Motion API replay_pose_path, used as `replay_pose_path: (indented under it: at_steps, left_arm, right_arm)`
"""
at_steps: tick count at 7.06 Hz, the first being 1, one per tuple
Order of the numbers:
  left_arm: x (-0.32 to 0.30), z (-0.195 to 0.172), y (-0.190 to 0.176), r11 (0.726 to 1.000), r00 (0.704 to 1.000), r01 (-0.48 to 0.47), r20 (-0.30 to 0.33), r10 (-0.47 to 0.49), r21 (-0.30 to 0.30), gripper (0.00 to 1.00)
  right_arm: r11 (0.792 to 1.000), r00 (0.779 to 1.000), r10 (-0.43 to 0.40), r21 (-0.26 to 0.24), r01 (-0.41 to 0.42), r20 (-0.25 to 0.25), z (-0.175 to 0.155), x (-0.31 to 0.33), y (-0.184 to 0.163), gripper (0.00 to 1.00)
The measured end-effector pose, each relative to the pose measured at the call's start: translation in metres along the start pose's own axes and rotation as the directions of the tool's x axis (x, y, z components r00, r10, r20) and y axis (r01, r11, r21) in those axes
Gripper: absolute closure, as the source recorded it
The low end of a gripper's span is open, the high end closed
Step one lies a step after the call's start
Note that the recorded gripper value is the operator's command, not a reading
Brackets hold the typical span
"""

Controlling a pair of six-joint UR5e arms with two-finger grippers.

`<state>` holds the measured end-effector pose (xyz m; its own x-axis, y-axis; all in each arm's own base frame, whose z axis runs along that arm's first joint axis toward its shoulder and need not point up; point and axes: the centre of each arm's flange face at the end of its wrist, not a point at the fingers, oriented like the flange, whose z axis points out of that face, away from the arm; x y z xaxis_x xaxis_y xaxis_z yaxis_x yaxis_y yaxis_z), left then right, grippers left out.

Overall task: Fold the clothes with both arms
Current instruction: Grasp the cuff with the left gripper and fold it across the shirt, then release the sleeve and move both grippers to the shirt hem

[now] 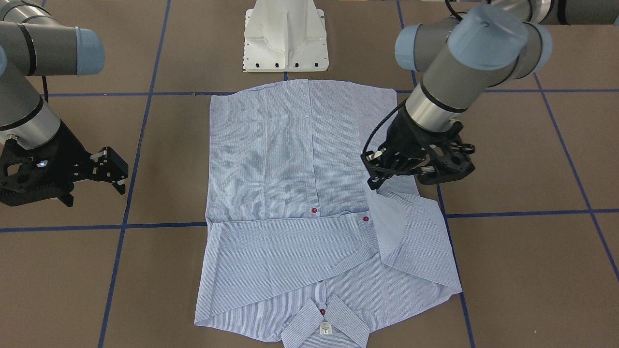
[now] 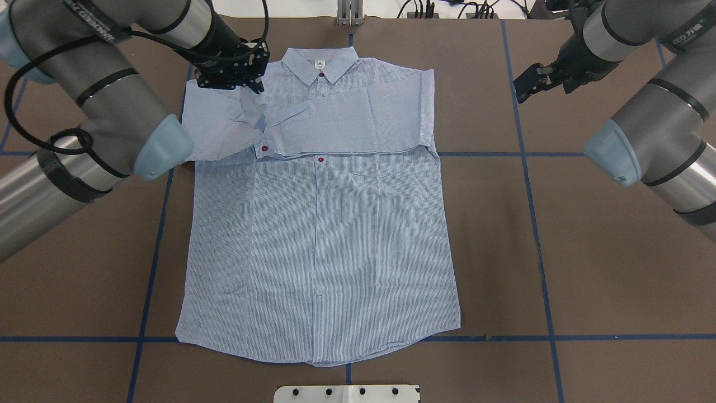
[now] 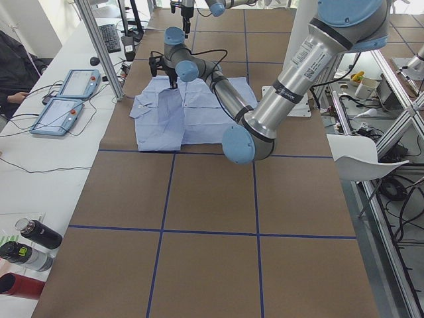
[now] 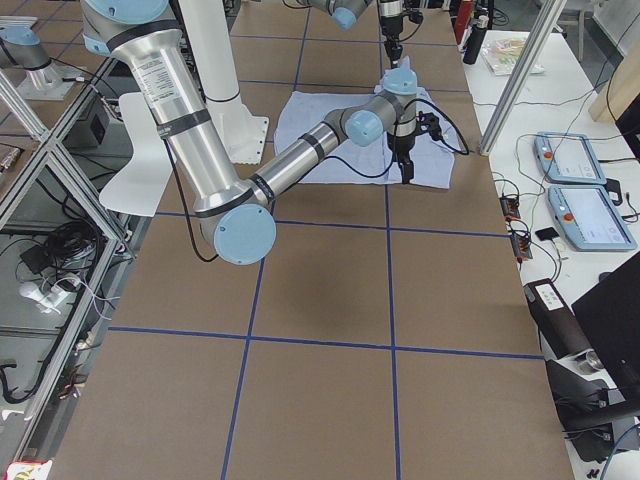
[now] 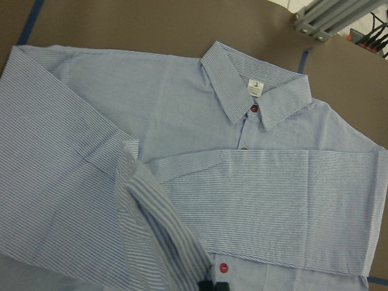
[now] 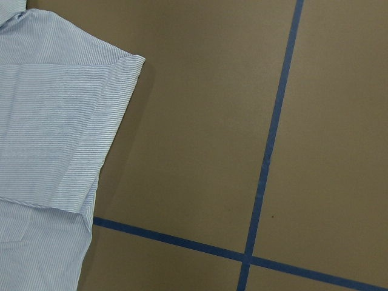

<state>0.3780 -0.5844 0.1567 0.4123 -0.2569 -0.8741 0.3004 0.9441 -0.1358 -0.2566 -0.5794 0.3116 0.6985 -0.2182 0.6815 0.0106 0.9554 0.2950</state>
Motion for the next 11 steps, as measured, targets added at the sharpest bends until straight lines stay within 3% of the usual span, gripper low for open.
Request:
replay_pose_path:
  at_steps: [3, 6, 8, 10, 11]
  left_arm:
    - [0.059, 0.017, 0.031, 0.999, 0.999, 0.046, -0.021, -0.046, -0.014, 1.0]
    - [0.067, 0.079, 0.08, 1.0, 1.0, 0.015, 0.022, -0.015, -0.012, 1.0]
    - [0.076, 0.122, 0.117, 0.999, 1.0, -0.028, 0.012, 0.028, -0.041, 1.0]
    - [0.088, 0.153, 0.157, 0.993, 0.996, -0.082, -0.046, 0.079, -0.087, 0.0]
    - [0.091, 0.166, 0.172, 0.989, 0.993, -0.105, -0.07, 0.098, -0.101, 0.0]
  right_arm:
    - [1.0, 1.0, 0.001, -0.001, -0.001, 0.0, 0.0, 0.0, 0.0, 0.0]
    - [1.0, 1.0, 0.003, -0.001, -0.003, -0.001, 0.001, 0.001, 0.0, 0.0]
    - [1.0, 1.0, 0.005, -0.003, -0.005, -0.002, 0.001, 0.001, 0.0, 0.0]
    - [1.0, 1.0, 0.007, -0.004, -0.007, -0.001, 0.002, 0.0, 0.0, 0.0]
    - [1.0, 1.0, 0.007, -0.003, -0.007, -0.001, 0.002, 0.0, 0.0, 0.0]
